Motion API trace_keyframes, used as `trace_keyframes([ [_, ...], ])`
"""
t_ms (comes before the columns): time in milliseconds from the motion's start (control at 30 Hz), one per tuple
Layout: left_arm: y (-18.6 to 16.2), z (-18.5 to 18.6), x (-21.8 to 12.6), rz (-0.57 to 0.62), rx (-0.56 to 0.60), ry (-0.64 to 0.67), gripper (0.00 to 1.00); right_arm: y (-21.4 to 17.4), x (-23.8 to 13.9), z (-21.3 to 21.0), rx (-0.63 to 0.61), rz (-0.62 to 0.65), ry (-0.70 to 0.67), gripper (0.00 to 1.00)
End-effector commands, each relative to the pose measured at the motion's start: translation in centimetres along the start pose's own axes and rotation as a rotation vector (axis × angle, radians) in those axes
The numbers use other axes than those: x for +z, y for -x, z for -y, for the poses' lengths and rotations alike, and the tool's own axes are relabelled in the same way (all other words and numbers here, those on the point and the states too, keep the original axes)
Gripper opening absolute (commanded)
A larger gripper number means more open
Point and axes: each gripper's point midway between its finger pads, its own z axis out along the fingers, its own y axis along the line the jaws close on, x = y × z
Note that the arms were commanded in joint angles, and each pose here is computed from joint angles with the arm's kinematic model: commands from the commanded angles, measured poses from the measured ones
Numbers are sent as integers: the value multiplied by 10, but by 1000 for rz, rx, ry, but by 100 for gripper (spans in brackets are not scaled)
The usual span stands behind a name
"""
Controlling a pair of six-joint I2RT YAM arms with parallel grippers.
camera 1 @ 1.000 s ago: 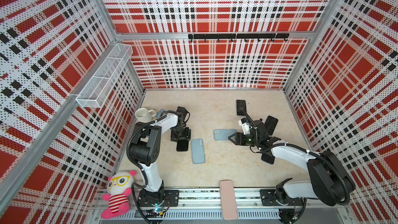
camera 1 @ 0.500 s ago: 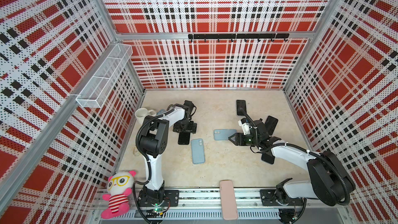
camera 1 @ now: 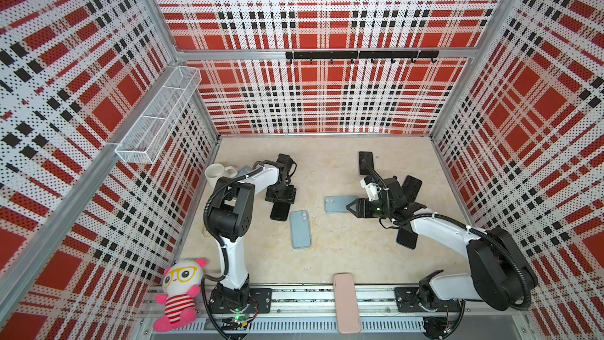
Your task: Put the phone into the phone case
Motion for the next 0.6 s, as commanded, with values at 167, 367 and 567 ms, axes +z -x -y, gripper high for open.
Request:
trace_keyframes([
  [167,21,6,-47,52,-54,-115,73,18,15,-57,-118,69,133,57],
  [367,24,27,-63,76,-98,-251,72,27,22,-102,-108,186,302,56],
  [567,38,36,-87,152,-235,-404,68,25,35,-130,-79,268,403,53],
])
